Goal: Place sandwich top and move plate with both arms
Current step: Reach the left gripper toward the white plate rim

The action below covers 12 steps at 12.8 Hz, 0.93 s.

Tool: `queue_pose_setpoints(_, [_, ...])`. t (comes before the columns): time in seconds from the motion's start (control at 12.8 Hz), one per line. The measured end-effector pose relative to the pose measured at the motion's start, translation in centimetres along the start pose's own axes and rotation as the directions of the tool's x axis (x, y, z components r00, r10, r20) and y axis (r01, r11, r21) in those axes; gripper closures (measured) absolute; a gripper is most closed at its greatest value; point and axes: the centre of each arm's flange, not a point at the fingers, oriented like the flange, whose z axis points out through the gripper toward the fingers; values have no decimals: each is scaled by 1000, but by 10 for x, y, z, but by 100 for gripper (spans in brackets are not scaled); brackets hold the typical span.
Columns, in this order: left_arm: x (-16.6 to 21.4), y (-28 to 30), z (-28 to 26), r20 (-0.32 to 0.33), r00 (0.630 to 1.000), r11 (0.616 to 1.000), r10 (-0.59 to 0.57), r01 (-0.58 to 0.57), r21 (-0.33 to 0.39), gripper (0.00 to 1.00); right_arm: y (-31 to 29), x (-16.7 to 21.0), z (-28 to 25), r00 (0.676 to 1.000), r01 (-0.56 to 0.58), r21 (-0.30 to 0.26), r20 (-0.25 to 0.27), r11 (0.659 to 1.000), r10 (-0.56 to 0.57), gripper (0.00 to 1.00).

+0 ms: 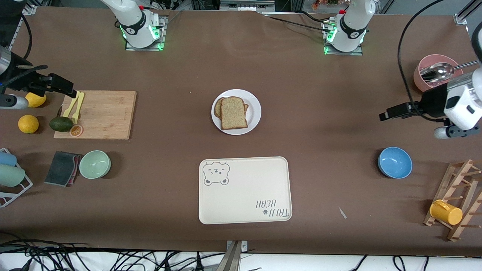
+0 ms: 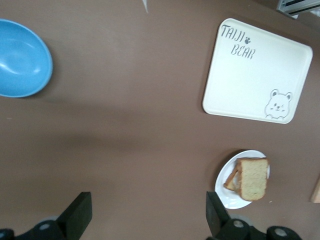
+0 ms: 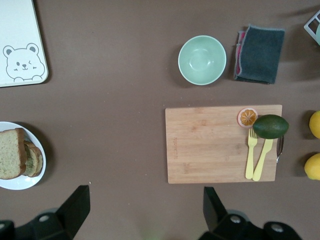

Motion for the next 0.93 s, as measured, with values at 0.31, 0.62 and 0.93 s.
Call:
queue_pose_setpoints(0.31, [-8,-3,112,-3,999,981,-38,36,-190,0,5,-1,-2,1000,-14,5,-5,1000,14,0])
queue_pose_setpoints(0.62, [-21,17,142,30,999,976,-33,38,-215,0,5,-2,-6,1000,-27,8,-14,1000,27,0])
queue_pose_setpoints(0.93, [-33,48,219,61,996,967,-60,74,-246,0,-14,-10,-19,998,-30,-18,-53,999,29,0])
